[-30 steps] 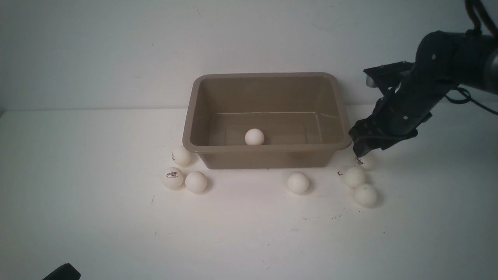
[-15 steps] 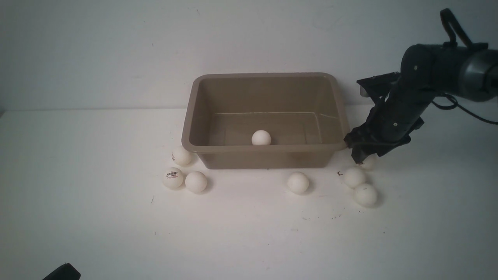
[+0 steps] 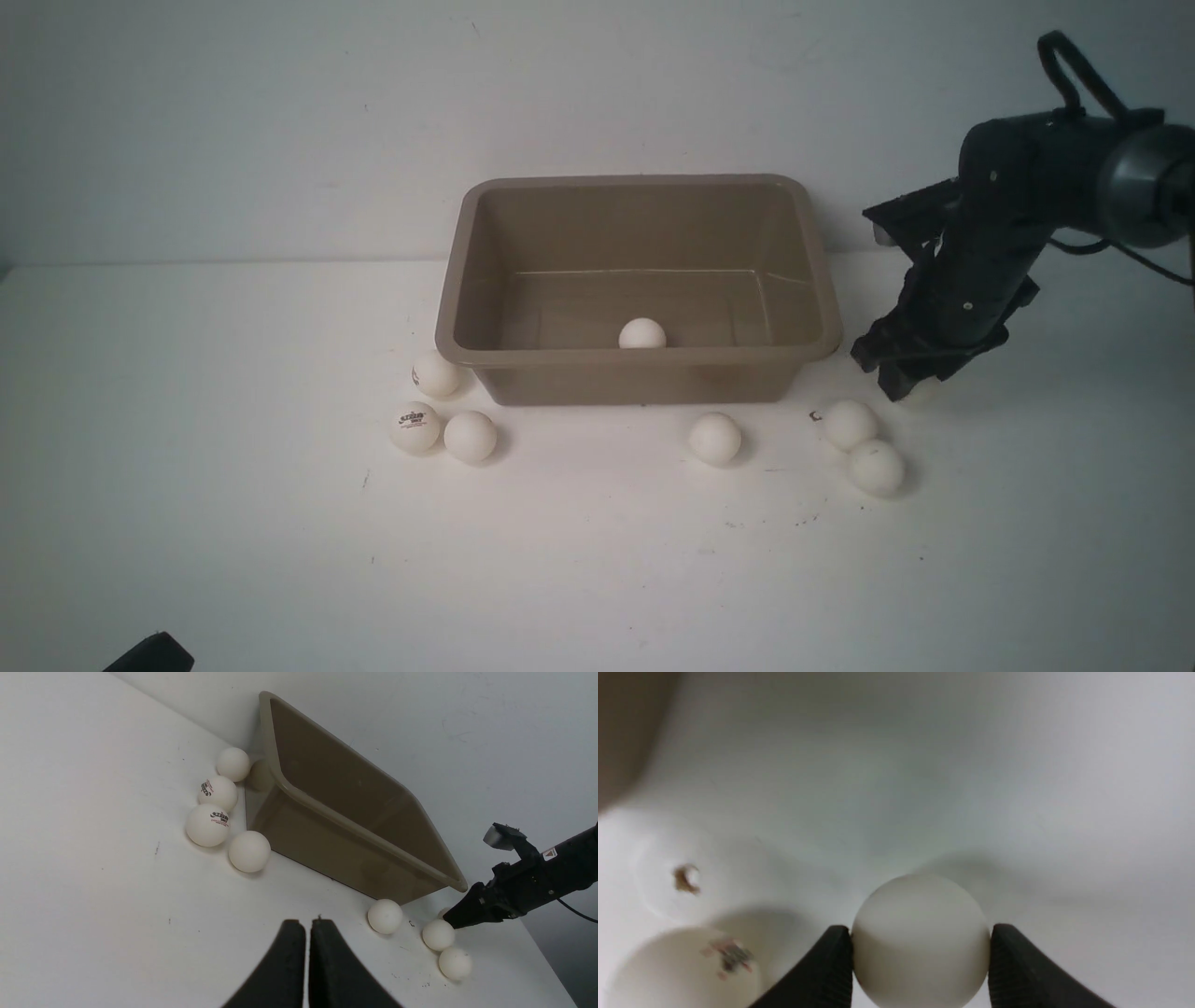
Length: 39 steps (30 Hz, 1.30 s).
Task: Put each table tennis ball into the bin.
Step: Use the right arm to clamp the table tennis ball closest to it, then use the right arm to put the table tennis ball into the box
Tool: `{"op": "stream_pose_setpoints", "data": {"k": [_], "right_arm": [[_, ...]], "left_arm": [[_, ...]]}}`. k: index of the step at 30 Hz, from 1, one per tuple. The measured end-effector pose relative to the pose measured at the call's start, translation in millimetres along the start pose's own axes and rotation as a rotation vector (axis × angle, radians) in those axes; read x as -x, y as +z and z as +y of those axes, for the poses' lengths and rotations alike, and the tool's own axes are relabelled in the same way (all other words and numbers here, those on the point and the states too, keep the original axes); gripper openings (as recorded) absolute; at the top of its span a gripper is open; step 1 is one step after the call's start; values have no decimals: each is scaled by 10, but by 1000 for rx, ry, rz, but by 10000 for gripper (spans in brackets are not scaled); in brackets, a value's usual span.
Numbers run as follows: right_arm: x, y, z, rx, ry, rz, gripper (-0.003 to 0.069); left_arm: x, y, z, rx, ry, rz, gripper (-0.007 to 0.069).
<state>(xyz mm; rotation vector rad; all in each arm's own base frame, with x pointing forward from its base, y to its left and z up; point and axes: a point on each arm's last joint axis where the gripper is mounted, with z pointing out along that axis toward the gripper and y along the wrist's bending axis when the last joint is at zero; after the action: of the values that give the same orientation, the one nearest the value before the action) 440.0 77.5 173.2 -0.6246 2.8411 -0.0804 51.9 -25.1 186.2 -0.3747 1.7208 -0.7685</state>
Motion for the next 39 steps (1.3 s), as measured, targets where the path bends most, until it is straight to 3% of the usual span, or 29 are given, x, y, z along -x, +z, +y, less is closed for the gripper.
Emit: {"op": "stream_pose_setpoints", "data": {"k": [6,9,12,15,19,25,32,39], "right_arm": [[168,-599,18,19,22,-163,344],[288,-842,179,71,-15,-248,344],[407,-966,514,118,-92,-295,344],[456,-930,834,131,-180,-293,344],[486,-777,1005,139,-262,-279,344],[503,-646,1025,139,-277,-266,349],[505,-679,1011,129,-244,-272,426],[328,-1285,706,64,-167,-284,427]], "left_arm": [[0,0,0,0,0,0,-1],[0,0,0,0,4,0,-1],[0,0,-1,-1,5,0,-1],[0,0,-1,-1,3,0,-1],[-4,0,-3,-3,0,5,-1],[-16,0,-6,-6,-3,17,-1],[-16,0,-6,-6,-2,17,-1],[-17,0,-6,-7,1,18,-1]]}}
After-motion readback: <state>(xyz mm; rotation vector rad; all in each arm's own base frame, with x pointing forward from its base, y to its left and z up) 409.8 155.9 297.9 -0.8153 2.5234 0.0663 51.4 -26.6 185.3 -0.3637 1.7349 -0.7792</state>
